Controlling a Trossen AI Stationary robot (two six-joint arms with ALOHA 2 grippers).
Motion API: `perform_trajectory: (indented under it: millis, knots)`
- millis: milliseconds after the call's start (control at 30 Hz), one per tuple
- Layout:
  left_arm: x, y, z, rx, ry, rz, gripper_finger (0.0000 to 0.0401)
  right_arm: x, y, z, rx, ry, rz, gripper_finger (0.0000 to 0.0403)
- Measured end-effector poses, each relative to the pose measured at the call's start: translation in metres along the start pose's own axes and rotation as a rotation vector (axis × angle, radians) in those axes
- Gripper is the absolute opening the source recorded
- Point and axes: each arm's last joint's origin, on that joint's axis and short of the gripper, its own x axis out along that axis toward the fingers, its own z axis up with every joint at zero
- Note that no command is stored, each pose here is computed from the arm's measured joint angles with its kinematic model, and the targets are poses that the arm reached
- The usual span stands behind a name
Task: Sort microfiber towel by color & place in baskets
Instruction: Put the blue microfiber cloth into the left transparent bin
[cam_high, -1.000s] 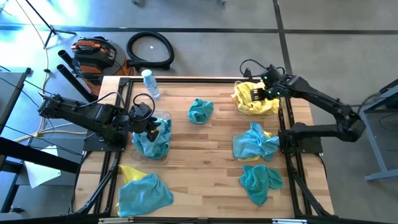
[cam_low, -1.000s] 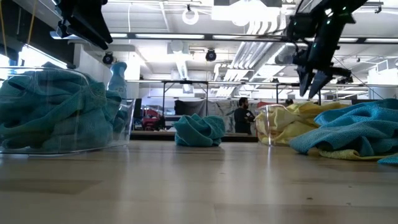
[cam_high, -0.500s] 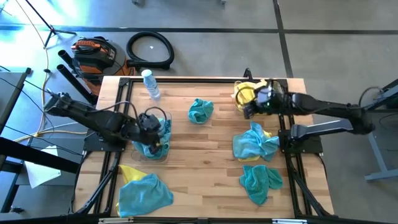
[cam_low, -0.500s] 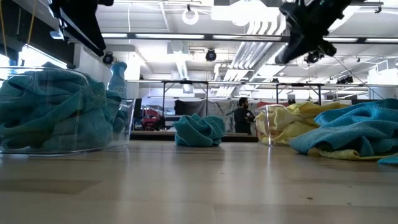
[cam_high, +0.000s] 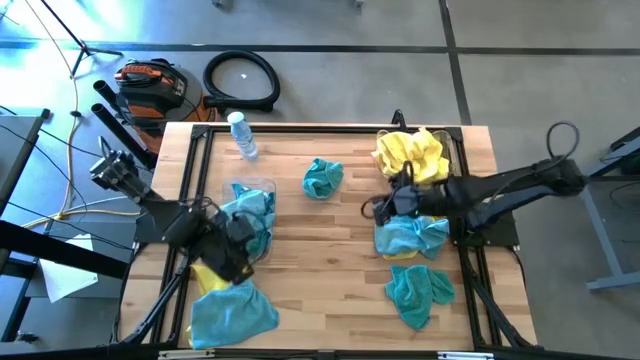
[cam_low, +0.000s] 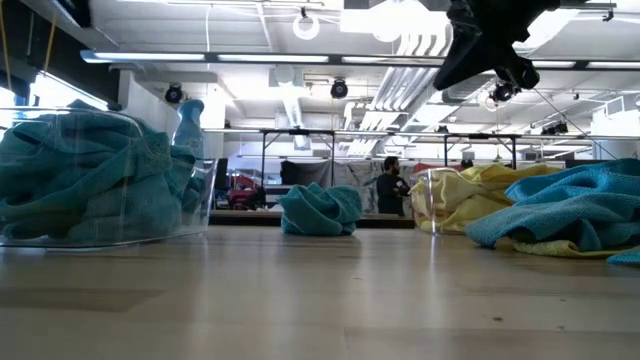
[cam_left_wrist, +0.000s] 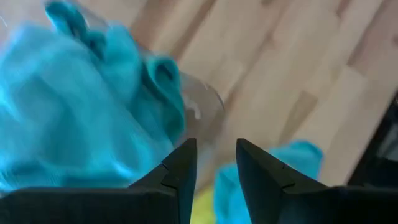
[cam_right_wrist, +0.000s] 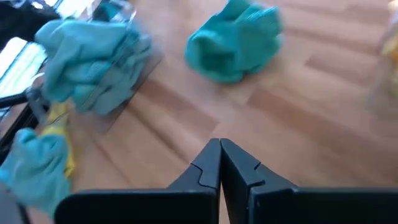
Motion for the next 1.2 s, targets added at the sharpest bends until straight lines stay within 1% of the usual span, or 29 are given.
perform_trajectory:
  millis: [133, 233, 333, 500, 600, 833, 1000, 1200]
  knots:
    - [-0.003, -0.018, -0.015, -0.061, 0.079, -0.029, 0.0092, 0.011, 0.018, -0.021, 0.001, 0.033, 0.047, 0.0001]
    - [-0.001, -0.026, -0.028, -0.142, 0.146, -0.019, 0.0092, 0.018, 0.028, -0.035, 0.011, 0.058, 0.072, 0.0000]
    - [0.005, -0.034, -0.038, -0.187, 0.190, -0.005, 0.0092, 0.023, 0.035, -0.049, 0.018, 0.082, 0.080, 0.0000]
    - [0.019, -0.046, -0.046, -0.165, 0.203, 0.042, 0.0093, 0.025, 0.040, -0.064, 0.030, 0.085, 0.066, 0.0000]
    - [0.031, -0.053, -0.050, -0.157, 0.215, 0.085, 0.0102, 0.023, 0.042, -0.070, 0.033, 0.085, 0.068, 0.0000]
    - [0.065, -0.070, -0.065, -0.130, 0.351, 0.187, 0.0152, 0.020, 0.044, -0.075, 0.019, 0.097, 0.079, 0.0000]
    - [0.088, -0.078, -0.074, -0.067, 0.431, 0.248, 0.0182, 0.020, 0.044, -0.075, 0.019, 0.098, 0.079, 0.0000]
    - [0.112, -0.084, -0.084, 0.021, 0.476, 0.307, 0.0186, 0.020, 0.044, -0.075, 0.018, 0.098, 0.077, 0.0000]
